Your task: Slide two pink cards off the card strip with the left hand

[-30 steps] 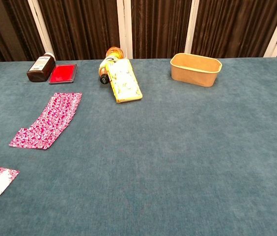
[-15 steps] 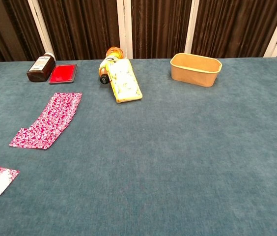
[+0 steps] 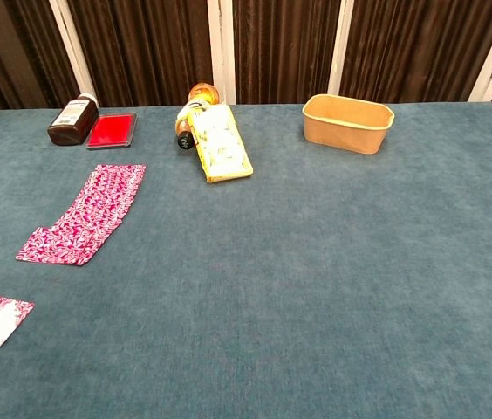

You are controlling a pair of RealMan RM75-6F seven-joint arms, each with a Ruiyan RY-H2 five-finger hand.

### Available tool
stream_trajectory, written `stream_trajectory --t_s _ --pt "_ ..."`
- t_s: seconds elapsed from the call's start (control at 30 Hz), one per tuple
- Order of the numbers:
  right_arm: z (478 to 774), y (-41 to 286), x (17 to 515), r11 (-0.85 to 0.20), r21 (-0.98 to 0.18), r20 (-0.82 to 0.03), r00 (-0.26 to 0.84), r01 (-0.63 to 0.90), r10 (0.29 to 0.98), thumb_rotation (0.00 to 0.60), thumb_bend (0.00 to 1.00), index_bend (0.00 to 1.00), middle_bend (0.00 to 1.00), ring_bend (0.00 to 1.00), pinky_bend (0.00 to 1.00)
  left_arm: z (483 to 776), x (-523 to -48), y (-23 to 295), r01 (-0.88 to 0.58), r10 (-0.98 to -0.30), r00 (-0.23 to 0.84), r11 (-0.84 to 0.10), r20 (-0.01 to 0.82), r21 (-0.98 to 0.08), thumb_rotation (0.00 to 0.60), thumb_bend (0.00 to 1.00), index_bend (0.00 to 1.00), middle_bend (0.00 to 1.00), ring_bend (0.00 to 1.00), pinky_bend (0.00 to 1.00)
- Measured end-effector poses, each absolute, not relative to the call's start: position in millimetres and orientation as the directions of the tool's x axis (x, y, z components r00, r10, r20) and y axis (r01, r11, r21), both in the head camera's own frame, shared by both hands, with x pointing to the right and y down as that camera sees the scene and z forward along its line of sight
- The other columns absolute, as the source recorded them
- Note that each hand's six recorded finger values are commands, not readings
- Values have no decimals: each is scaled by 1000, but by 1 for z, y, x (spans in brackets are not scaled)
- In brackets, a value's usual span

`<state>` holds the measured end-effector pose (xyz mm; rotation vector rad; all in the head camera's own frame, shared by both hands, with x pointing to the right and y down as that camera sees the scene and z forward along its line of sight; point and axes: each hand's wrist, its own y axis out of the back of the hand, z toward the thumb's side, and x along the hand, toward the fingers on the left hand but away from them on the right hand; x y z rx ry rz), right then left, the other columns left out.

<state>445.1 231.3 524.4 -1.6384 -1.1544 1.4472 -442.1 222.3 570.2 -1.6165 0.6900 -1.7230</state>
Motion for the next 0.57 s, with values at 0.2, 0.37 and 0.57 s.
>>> stream_trajectory --t_s 0.2,0.37,0.57 --pt "526 230 445 -388 -904 -395 -5 178 919 600 313 0 126 221 137 528 -464 247 13 -861 -32 -508 508 -861 600 206 120 45 0 120" --pt "528 229 444 -381 -910 -386 -3 162 922 600 313 0 126 221 137 517 -473 254 2 -894 9 -449 449 -894 600 206 120 46 0 118" --pt "528 228 439 -369 -916 -370 21 157 929 600 312 0 126 221 137 510 -477 257 1 -909 23 -417 416 -909 600 207 120 52 0 118"
